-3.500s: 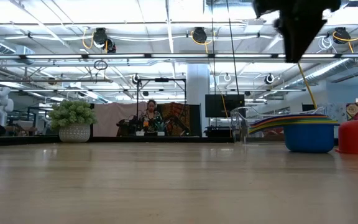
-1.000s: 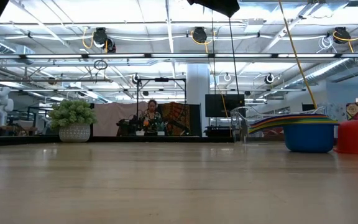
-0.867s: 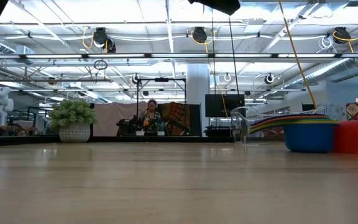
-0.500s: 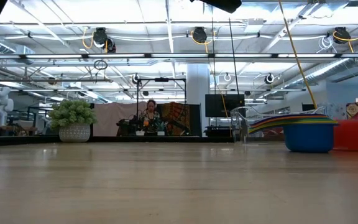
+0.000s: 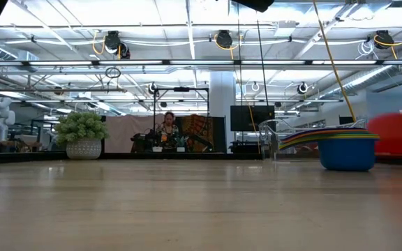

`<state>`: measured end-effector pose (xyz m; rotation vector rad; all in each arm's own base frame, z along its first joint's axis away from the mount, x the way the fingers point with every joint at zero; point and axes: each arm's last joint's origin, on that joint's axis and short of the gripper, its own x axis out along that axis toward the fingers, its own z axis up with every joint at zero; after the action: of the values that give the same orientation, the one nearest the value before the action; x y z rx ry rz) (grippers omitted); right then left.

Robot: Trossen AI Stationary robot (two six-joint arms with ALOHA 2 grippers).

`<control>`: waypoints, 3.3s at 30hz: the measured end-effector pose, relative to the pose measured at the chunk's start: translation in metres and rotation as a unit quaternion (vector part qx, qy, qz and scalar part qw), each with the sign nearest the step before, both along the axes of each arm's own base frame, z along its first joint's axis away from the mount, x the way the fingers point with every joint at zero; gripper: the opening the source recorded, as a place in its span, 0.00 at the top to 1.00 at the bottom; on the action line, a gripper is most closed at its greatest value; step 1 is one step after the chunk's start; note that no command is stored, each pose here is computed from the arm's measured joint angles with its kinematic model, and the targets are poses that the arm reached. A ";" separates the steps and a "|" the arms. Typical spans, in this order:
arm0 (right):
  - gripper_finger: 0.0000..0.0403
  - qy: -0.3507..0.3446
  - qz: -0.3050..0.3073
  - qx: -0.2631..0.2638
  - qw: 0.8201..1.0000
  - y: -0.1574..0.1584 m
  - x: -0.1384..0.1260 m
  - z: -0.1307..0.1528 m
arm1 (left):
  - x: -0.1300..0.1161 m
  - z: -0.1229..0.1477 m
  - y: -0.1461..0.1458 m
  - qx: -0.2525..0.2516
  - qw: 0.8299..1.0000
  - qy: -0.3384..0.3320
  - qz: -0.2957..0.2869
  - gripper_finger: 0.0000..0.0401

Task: Nest measuring cups in basket
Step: Prepare the orange measuring cup

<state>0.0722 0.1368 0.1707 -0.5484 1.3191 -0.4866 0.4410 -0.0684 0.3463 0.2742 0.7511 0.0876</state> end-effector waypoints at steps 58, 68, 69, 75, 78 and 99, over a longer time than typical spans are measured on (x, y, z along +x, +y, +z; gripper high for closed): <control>1.00 -0.703 0.061 0.455 0.543 -0.022 0.136 0.063 | -0.074 -0.030 -0.130 0.256 0.961 0.069 0.078 0.64; 1.00 -0.693 0.080 0.482 0.530 -0.018 0.133 0.066 | -0.072 -0.034 -0.127 0.312 0.943 0.114 0.023 0.64; 1.00 -0.694 0.083 0.485 0.526 -0.018 0.133 0.067 | -0.071 -0.033 -0.125 0.314 0.942 0.116 0.023 0.64; 1.00 -0.693 0.099 0.506 0.504 -0.018 0.132 0.071 | -0.061 -0.033 -0.108 0.310 0.942 0.121 0.041 0.65; 1.00 -0.686 0.107 0.516 0.500 -0.017 0.132 0.071 | -0.056 -0.034 -0.103 0.284 0.949 0.135 0.019 0.76; 0.76 -0.711 0.196 0.481 0.475 -0.019 0.123 0.089 | -0.058 -0.038 -0.103 0.228 0.959 0.169 -0.017 0.99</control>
<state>0.1953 0.1181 0.2595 0.5551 -0.3601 0.3042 0.3834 -0.1716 0.3079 0.7547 1.0641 0.1852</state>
